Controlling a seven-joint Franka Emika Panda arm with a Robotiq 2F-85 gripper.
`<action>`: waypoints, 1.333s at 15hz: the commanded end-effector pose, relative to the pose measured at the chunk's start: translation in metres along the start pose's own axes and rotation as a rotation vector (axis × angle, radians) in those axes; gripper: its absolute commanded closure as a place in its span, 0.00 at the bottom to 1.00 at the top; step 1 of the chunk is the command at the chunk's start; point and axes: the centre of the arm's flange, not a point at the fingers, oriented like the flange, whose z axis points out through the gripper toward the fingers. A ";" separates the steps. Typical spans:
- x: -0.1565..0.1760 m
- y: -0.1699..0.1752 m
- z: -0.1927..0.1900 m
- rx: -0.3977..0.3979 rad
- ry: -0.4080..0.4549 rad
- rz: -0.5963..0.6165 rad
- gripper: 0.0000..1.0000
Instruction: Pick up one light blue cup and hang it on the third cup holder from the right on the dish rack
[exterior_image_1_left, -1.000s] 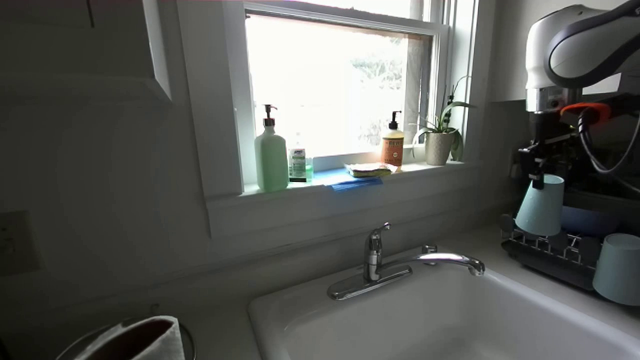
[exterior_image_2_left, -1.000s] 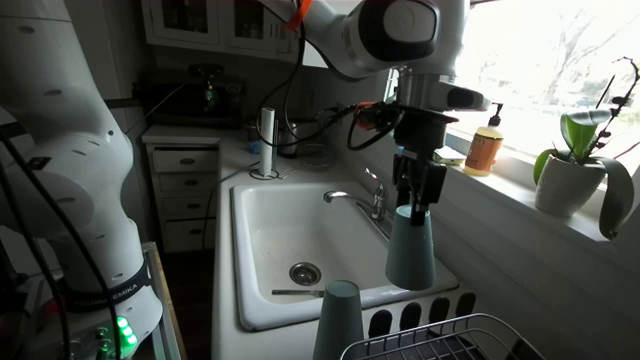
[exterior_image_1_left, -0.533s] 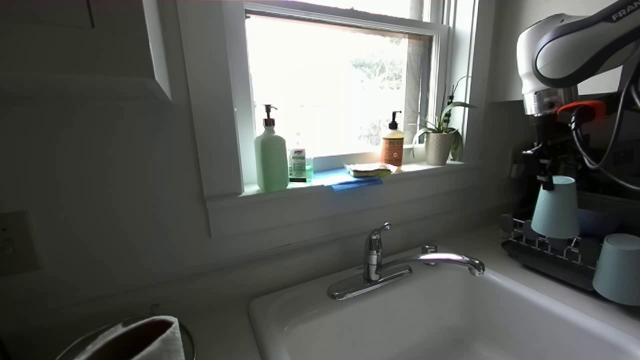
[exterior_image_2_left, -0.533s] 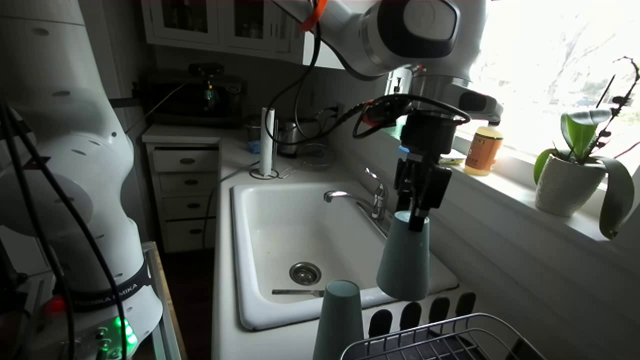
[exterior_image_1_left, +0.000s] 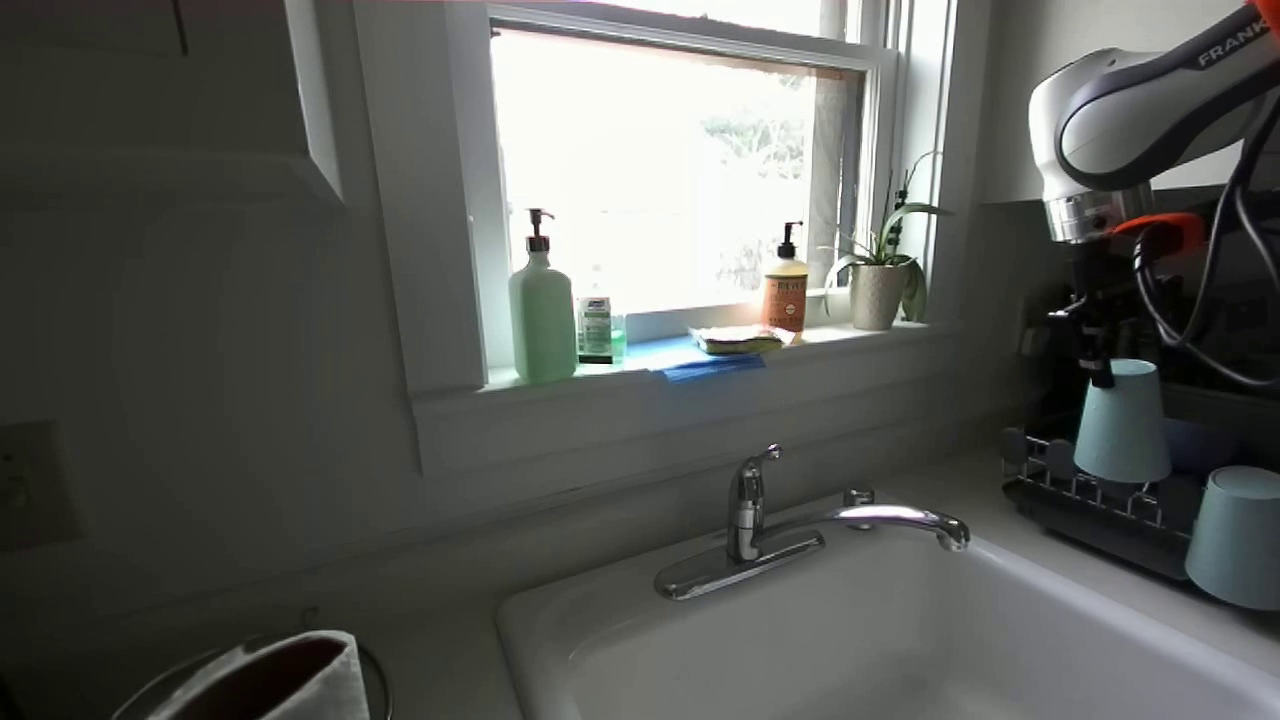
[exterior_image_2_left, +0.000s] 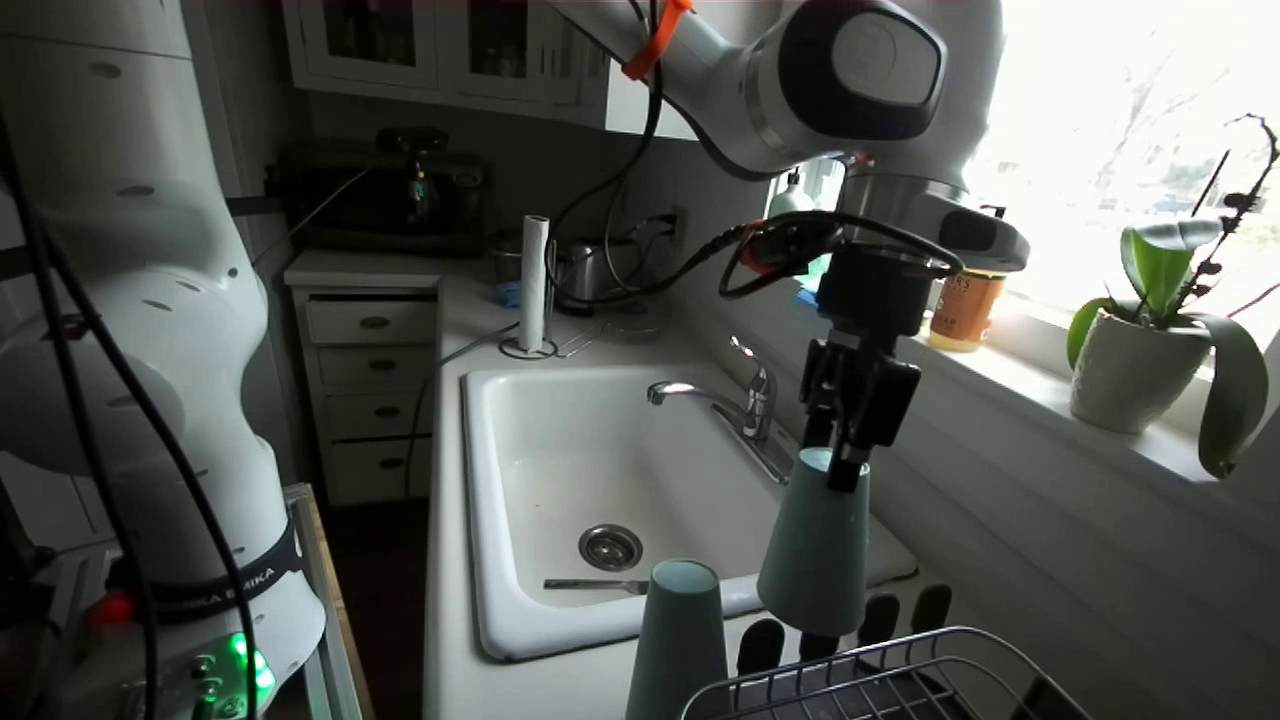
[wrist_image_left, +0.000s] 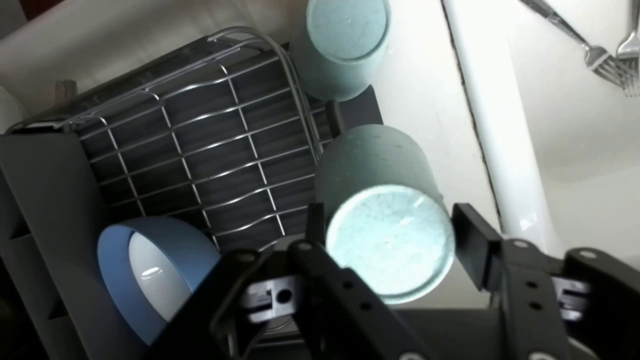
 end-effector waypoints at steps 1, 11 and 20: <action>0.015 0.001 0.005 0.009 0.010 0.000 0.61; 0.026 -0.012 0.016 0.004 0.055 -0.054 0.61; 0.029 -0.029 0.031 -0.005 0.074 -0.070 0.61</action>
